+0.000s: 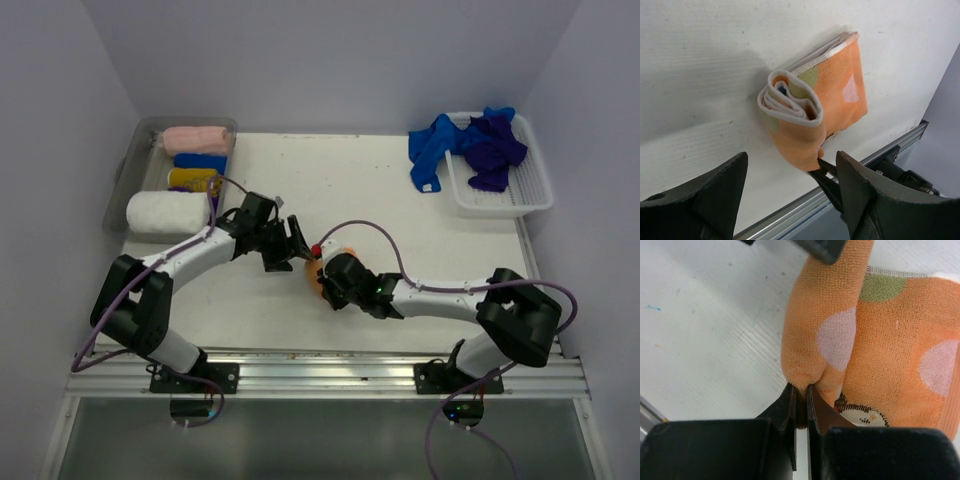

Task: Roll the towels
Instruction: Roll the towel

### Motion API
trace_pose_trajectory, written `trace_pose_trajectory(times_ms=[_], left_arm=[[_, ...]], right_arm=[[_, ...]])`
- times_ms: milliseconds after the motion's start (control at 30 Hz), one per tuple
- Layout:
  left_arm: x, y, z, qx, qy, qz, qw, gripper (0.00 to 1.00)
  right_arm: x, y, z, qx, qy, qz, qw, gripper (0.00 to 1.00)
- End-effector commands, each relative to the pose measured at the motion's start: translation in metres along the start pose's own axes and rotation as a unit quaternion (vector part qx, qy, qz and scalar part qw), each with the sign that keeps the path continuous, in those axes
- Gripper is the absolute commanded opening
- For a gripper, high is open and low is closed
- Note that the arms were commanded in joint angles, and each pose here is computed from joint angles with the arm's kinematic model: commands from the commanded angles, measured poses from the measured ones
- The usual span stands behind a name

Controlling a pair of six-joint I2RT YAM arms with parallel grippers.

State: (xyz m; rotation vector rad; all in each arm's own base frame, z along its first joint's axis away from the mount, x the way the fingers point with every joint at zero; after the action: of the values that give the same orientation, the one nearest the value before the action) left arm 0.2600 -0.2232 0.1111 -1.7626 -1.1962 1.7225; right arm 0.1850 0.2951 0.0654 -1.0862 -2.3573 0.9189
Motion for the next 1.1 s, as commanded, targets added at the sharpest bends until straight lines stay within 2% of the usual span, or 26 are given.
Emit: trace_pose_trajectory(times_ms=[0,33,200,267,500,567,733,800,933,1067], left_arm=[[-0.002,0.003,0.007,0.001,0.009,0.045,0.999,0.75],[-0.008,0.005,0.003,-0.014,0.016,0.068,0.997,0.75],[0.000,0.020,0.015,0.002,0.021,0.079,0.997,0.78],[-0.007,0.023,0.017,0.002,0.033,0.086,0.996,0.79],[-0.014,0.026,0.012,-0.016,0.039,0.094,0.995,0.85],[-0.011,0.031,0.010,-0.016,0.031,0.081,0.996,0.84],[0.001,0.044,0.007,-0.016,0.001,0.044,0.999,0.71],[0.006,0.042,0.005,-0.030,-0.009,0.024,0.999,0.71],[0.006,0.040,0.006,-0.041,-0.010,0.018,0.999,0.79],[0.015,0.050,0.011,-0.021,-0.018,-0.014,1.000,0.72]], right_arm=[[0.011,-0.005,-0.002,0.004,0.084,-0.090,0.992,0.00],[0.014,-0.006,-0.002,0.006,0.095,-0.113,0.989,0.00],[0.001,-0.006,0.003,0.027,0.163,-0.160,0.973,0.00],[0.004,-0.007,0.004,0.035,0.167,-0.183,0.968,0.00],[0.000,-0.004,0.009,0.049,0.170,-0.188,0.966,0.00],[0.000,-0.004,0.009,0.050,0.168,-0.187,0.967,0.00],[-0.003,-0.005,0.008,0.049,0.170,-0.185,0.967,0.00],[-0.004,-0.005,0.009,0.049,0.170,-0.184,0.967,0.00],[-0.005,-0.004,0.009,0.048,0.173,-0.182,0.967,0.00],[-0.005,-0.004,0.007,0.045,0.172,-0.182,0.967,0.00]])
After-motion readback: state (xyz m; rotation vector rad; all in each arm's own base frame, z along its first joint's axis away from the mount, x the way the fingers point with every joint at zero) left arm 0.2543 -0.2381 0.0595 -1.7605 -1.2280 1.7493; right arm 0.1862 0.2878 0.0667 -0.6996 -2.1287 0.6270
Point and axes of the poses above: each gripper's point midway between its finger pads, its own y axis out along the fingers, its own x axis along the line the jaws close on, z = x × y, the point moved 3 cm from there along -y, back along the fingers
